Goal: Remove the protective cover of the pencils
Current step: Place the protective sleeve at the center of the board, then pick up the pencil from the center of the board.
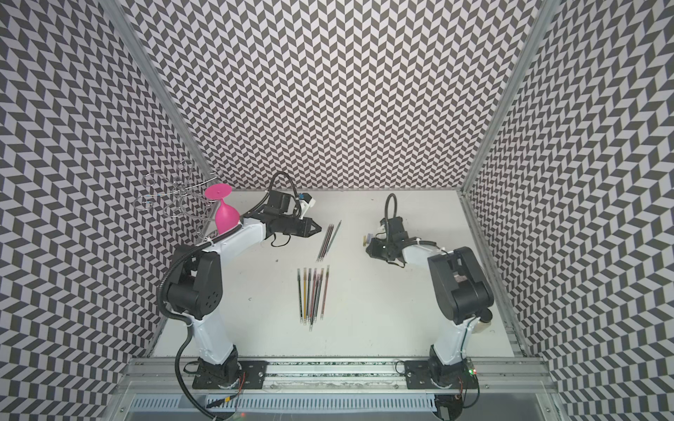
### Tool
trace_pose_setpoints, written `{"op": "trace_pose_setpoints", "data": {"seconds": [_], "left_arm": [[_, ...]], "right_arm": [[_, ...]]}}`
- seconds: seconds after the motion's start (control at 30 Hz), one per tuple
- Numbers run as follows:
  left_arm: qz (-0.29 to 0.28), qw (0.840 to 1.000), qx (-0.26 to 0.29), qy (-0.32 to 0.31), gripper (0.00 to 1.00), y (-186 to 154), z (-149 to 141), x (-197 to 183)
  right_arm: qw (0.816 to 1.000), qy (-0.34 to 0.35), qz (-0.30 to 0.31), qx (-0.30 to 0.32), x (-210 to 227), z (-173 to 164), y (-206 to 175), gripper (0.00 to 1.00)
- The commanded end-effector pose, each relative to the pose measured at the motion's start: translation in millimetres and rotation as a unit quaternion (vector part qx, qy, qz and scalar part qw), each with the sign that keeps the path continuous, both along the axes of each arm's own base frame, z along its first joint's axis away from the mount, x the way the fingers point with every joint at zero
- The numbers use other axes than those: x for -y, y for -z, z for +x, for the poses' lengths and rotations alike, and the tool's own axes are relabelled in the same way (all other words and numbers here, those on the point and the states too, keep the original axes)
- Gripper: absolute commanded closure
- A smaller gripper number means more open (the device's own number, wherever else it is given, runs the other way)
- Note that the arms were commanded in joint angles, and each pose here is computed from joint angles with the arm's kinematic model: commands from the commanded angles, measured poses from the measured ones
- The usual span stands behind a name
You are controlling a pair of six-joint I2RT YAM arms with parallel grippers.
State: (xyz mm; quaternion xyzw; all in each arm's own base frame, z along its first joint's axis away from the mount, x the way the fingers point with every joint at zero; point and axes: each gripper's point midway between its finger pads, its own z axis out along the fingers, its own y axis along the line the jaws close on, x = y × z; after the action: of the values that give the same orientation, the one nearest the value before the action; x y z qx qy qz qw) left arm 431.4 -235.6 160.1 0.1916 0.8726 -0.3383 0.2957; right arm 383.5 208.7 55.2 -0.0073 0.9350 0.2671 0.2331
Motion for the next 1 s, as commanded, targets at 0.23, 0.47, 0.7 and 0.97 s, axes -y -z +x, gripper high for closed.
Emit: {"op": "trace_pose_setpoints", "data": {"seconds": [0.23, 0.47, 0.7, 0.97], "left_arm": [[-0.066, 0.99, 0.107, -0.056, 0.84, -73.3, 15.9, -37.9], [-0.069, 0.989, 0.109, -0.068, 0.84, -74.9, 18.7, -46.5], [-0.069, 0.989, 0.111, -0.068, 0.84, -76.0, 17.9, -47.6], [-0.074, 0.989, 0.11, -0.069, 0.84, -76.1, 18.4, -48.4]], "right_arm": [[0.995, -0.001, -0.09, 0.042, -77.9, -61.5, -12.3, 0.67], [0.991, -0.006, -0.13, 0.038, -108.2, -63.5, -4.5, 0.67], [0.988, -0.002, -0.154, 0.035, -119.5, -56.4, 3.0, 0.69], [0.987, -0.007, -0.16, 0.026, -129.4, -53.6, 14.8, 0.71]]}}
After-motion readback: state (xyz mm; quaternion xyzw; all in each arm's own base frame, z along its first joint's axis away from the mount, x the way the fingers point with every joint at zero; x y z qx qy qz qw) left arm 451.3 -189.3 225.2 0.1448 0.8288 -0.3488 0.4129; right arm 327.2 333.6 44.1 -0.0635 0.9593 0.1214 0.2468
